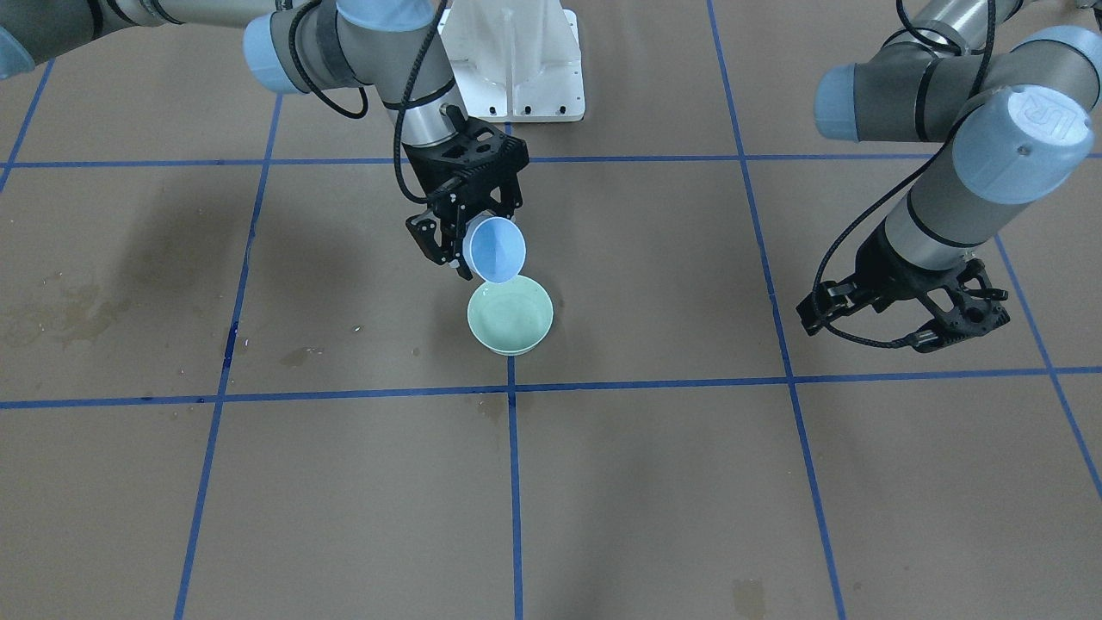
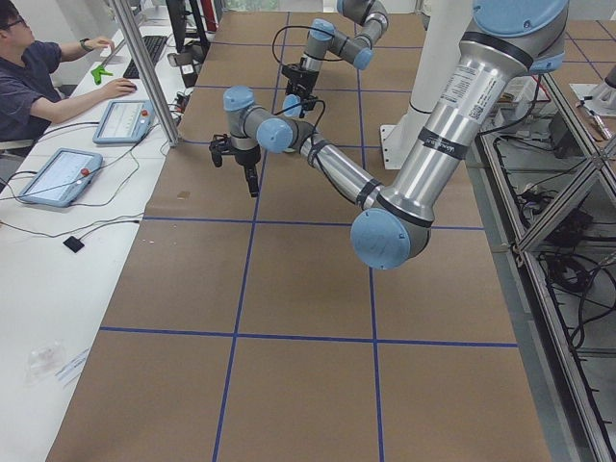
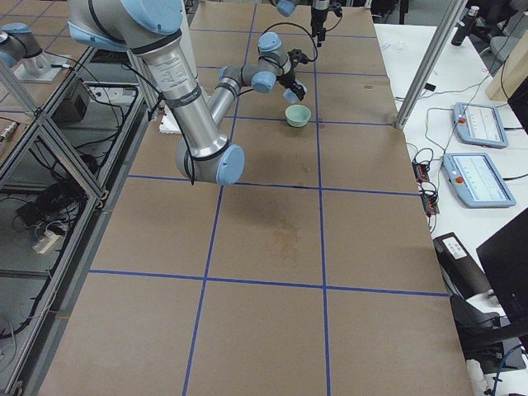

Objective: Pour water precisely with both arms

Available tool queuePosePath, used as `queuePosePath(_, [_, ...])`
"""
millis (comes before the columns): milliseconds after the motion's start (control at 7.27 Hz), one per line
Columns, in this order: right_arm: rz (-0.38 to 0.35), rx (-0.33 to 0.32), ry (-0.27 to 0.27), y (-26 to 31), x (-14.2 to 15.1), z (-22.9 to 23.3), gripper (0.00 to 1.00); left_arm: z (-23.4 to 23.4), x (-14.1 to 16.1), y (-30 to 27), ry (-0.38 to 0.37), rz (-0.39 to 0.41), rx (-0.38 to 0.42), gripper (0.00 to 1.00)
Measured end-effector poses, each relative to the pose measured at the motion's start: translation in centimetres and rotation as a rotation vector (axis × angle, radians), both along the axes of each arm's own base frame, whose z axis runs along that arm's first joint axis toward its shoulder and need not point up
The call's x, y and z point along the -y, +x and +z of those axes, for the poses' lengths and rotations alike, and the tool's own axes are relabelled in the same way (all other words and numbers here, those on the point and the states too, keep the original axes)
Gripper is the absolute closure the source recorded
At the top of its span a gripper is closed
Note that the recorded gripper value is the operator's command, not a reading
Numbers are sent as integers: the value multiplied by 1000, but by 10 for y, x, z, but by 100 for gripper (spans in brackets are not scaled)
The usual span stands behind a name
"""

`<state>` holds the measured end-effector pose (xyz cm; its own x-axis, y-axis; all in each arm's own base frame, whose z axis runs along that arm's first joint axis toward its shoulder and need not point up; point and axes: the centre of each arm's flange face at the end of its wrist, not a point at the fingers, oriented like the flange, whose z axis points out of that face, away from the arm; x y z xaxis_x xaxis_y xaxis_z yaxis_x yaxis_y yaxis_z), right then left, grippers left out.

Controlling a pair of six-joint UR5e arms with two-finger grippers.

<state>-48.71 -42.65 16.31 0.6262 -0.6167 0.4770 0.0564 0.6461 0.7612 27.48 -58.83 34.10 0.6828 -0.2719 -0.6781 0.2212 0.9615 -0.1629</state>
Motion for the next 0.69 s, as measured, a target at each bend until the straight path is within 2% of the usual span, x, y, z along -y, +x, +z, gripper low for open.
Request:
queuePosePath(138, [123,8,3,28,-2,14,100,-1,0,0,1,0,-1,0])
queuePosePath(412, [445,-16,-8,85,0,70,100,-3,-1,0,2,-3,-4,0])
queuePosePath(688, [699,-32,-65,136,6,134,100,-11,-1,-2,10,-8,-10,0])
